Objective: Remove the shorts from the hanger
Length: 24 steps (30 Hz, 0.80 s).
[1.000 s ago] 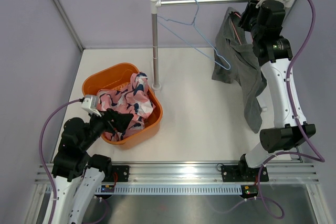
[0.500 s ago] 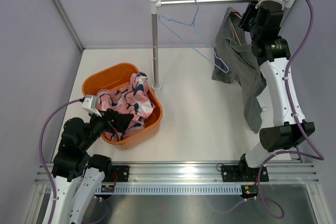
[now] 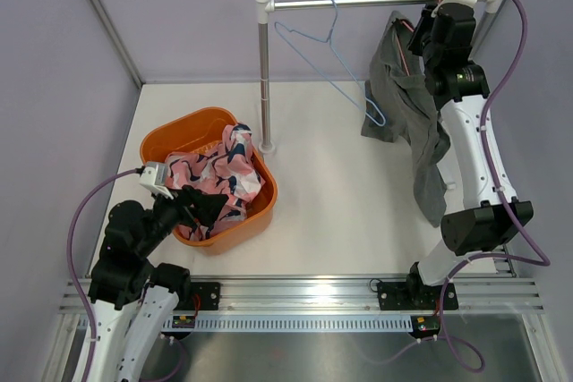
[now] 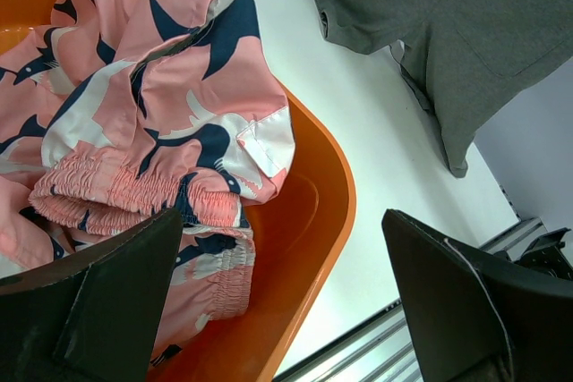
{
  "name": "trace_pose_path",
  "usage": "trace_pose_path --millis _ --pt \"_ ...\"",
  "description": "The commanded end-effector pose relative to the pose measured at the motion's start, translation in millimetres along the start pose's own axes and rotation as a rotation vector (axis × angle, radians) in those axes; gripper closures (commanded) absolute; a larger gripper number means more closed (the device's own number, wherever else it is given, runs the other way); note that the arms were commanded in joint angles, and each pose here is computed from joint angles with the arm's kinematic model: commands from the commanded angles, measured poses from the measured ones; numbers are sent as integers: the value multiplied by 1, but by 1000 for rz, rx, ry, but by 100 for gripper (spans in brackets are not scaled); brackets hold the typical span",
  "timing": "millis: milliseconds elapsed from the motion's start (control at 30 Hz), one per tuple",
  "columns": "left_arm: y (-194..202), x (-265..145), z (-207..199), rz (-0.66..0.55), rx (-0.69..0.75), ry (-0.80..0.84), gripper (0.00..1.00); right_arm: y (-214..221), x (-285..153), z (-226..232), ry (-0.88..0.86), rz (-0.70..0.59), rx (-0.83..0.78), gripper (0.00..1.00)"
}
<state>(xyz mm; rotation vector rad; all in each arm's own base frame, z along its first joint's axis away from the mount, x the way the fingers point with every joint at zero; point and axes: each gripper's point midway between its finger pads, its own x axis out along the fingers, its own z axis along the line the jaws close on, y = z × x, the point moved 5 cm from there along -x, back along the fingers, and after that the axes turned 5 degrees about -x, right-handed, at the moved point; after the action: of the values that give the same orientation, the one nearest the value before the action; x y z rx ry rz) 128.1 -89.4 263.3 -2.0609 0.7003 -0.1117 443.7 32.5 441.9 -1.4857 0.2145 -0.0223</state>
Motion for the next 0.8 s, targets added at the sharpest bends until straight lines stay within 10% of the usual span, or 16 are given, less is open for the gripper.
trace_pose_path --millis 0,767 --pt "-4 1 -7 -16 28 55 1 -7 5 -4 25 -36 9 68" --pt "-4 1 -8 -14 29 61 1 -43 -12 -5 19 -83 49 100"
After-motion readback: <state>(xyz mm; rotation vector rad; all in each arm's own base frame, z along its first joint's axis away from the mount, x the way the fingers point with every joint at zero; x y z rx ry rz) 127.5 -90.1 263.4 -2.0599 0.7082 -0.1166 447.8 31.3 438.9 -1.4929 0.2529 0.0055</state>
